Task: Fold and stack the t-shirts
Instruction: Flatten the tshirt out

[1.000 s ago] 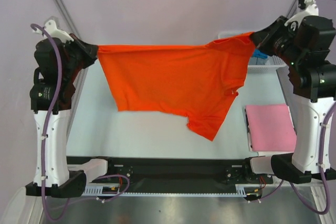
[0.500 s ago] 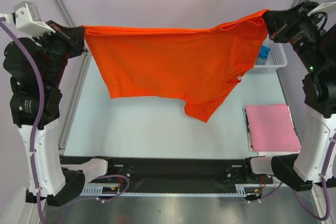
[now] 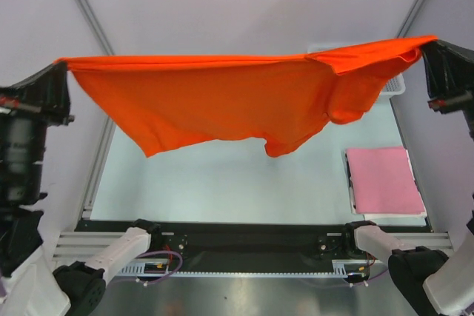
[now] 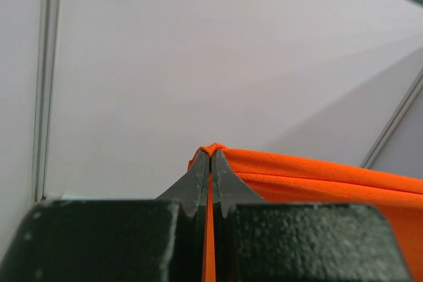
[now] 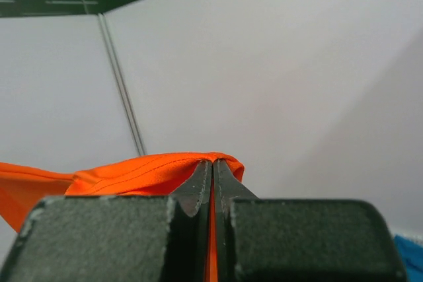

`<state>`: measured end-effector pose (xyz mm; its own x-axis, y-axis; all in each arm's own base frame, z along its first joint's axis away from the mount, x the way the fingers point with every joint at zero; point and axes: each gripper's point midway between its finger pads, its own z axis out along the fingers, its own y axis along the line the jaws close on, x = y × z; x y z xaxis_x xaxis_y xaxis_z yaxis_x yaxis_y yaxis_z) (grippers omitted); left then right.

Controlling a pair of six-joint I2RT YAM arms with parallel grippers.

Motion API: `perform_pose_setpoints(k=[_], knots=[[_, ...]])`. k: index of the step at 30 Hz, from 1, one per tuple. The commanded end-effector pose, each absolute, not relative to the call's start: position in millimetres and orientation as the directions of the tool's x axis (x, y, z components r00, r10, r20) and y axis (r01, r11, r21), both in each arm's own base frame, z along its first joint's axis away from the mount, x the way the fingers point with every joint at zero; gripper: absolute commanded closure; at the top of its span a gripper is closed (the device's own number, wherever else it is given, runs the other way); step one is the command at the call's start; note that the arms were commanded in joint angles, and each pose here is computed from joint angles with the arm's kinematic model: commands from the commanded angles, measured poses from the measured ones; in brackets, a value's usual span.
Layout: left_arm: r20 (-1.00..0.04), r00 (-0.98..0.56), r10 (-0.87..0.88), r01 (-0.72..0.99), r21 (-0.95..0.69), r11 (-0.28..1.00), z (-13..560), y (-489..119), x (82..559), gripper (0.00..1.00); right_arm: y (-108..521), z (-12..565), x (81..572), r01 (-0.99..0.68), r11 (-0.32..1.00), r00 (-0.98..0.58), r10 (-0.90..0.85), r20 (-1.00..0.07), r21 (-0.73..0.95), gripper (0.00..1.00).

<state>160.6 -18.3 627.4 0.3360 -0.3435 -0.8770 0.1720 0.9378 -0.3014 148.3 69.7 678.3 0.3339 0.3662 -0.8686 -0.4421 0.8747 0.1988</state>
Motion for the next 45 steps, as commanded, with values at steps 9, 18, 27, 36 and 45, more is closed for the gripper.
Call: perform_pose_setpoints(k=[9,18,27,36,45], knots=[[-0.875,0.381,-0.299,0.103,-0.282,0.954,641,-12,187,1.0,79,689,181,-0.481,0.853,0.343,0.393,-0.853,0.2,1.0],[-0.897,0.331,-0.292,0.17,-0.248,0.954,635,-39,222,1.0,94,674,213,-0.525,0.825,0.259,0.388,-0.884,0.208,1.0],[-0.872,0.365,-0.325,0.168,-0.282,0.945,638,-26,193,1.0,102,682,196,-0.577,0.79,0.254,0.414,-0.874,0.206,1.0],[-0.865,0.371,-0.337,0.185,-0.286,0.94,622,-13,141,1.0,101,665,142,-0.599,0.775,0.232,0.409,-0.883,0.201,1.0],[-0.858,0.371,-0.355,0.199,-0.3,0.933,617,-9,124,1.0,102,662,122,-0.613,0.758,0.212,0.429,-0.878,0.222,1.0]])
